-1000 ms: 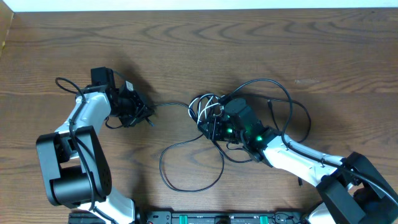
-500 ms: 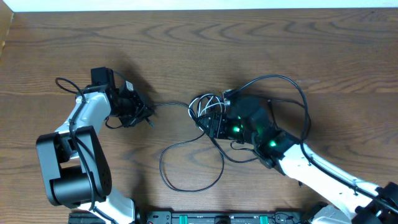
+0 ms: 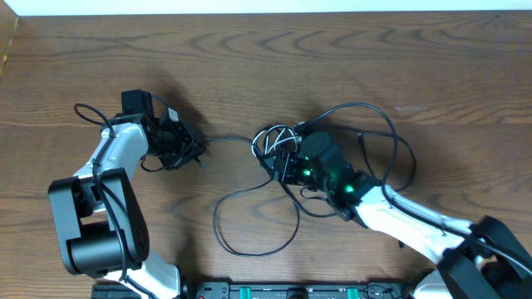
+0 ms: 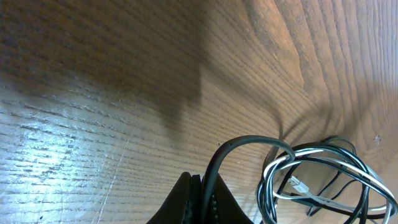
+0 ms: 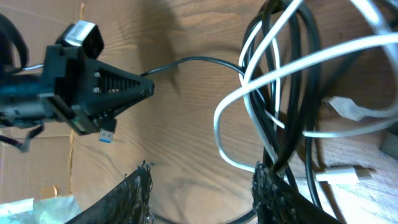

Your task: Untangle cables

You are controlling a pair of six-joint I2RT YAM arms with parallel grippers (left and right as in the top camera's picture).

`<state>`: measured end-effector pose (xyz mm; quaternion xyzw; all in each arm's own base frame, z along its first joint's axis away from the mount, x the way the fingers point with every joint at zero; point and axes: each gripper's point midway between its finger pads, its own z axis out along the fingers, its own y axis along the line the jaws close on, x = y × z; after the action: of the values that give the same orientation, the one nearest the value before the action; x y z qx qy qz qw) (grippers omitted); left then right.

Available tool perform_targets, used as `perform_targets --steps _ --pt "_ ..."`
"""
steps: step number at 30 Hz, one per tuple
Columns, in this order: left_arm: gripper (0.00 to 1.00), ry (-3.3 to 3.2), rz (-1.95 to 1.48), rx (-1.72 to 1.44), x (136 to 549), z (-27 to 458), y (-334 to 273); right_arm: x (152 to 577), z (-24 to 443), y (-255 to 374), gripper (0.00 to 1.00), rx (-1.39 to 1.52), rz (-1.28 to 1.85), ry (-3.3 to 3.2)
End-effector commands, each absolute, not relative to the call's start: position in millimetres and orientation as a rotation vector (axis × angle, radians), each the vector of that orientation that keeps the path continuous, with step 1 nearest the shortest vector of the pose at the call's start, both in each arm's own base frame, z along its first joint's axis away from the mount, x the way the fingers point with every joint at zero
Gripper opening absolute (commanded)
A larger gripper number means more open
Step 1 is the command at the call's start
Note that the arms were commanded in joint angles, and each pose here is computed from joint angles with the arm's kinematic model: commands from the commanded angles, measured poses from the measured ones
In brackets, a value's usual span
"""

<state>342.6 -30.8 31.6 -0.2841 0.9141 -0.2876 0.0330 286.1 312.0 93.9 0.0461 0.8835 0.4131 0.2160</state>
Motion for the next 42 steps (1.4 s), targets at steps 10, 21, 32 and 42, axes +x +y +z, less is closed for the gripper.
perform_targets --steps 10,21,32,42 --pt "0.08 2.813 -0.873 -0.903 343 30 -27 301 79 308 0.51 0.086 1.003 2.412" --pt "0.08 2.813 -0.873 -0.903 343 30 -27 297 62 316 0.52 0.065 0.907 2.408" --pt "0.08 2.813 -0.873 -0.903 343 30 -27 310 18 318 0.62 0.017 0.794 2.393" --pt "0.08 2.813 -0.873 -0.903 343 30 -27 309 73 332 0.01 -0.091 0.924 2.277"
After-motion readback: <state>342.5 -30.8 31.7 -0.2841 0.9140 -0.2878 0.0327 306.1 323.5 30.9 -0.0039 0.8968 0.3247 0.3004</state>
